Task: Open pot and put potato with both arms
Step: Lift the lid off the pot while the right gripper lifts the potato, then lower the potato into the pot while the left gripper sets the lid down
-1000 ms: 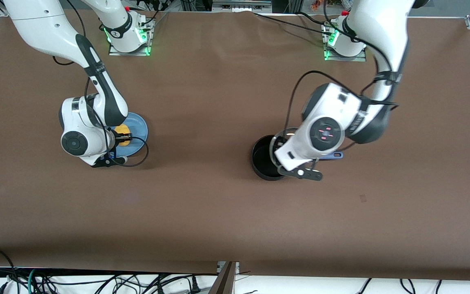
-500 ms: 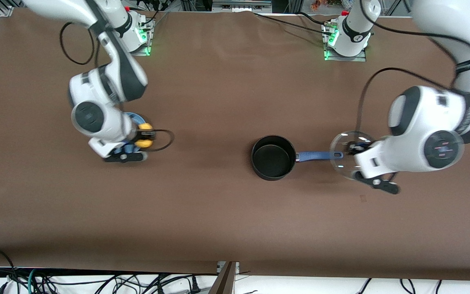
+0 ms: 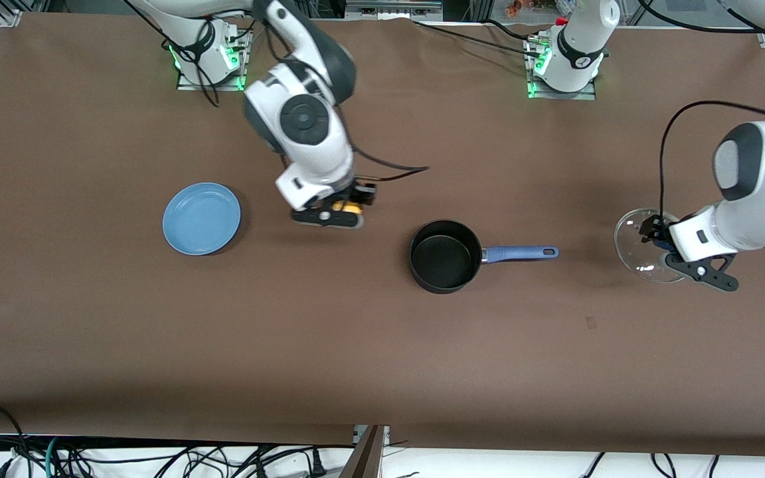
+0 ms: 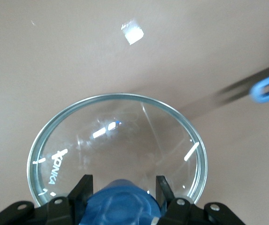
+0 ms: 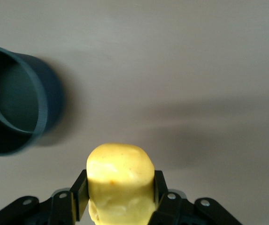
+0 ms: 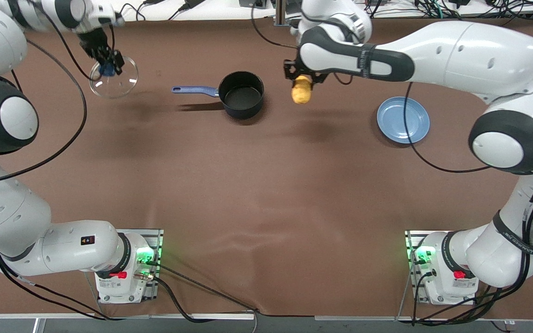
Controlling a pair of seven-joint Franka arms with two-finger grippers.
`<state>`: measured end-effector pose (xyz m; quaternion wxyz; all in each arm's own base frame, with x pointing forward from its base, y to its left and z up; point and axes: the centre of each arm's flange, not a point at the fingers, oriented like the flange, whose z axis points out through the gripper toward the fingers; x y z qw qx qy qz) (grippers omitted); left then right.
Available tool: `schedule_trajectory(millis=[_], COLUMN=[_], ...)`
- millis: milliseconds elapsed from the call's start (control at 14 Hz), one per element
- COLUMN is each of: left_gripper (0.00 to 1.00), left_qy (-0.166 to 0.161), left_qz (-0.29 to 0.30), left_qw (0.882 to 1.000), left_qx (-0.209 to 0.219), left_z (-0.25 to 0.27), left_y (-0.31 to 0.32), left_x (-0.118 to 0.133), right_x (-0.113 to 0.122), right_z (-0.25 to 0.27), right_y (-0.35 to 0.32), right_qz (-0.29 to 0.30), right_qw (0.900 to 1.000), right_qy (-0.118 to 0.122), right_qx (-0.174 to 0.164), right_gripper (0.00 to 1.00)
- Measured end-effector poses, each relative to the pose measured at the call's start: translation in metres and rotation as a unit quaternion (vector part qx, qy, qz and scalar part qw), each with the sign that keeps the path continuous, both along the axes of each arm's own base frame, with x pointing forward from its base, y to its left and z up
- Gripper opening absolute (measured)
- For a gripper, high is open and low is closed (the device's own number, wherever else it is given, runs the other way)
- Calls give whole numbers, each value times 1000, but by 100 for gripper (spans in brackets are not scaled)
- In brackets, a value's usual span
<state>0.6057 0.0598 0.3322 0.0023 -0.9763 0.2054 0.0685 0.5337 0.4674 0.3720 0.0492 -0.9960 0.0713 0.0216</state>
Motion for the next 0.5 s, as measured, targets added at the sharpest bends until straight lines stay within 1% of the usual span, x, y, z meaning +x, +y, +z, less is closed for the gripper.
schedule_trajectory(millis=[143,214,357,500], left_gripper=[61,61,61,61], left_qy=[3,7,12,18], left_qz=[-4,-4,1,7], left_qw=[1000,1000,1000,1000], left_qx=[-5,-6,-6,-3], left_z=[-49,-65,-92,-113], left_y=[4,5,15,34], left_x=[-25,-30,-29,-24], right_x=[8,10,7,4], right_z=[-10,-17,-30,-30], right_y=[26,36,57,73], right_qz=[-12,-18,-31,-37], right_qw=[999,997,994,990], right_qy=[-28,-41,-58,-77], right_qx=[39,57,87,116], right_gripper=[58,58,58,58])
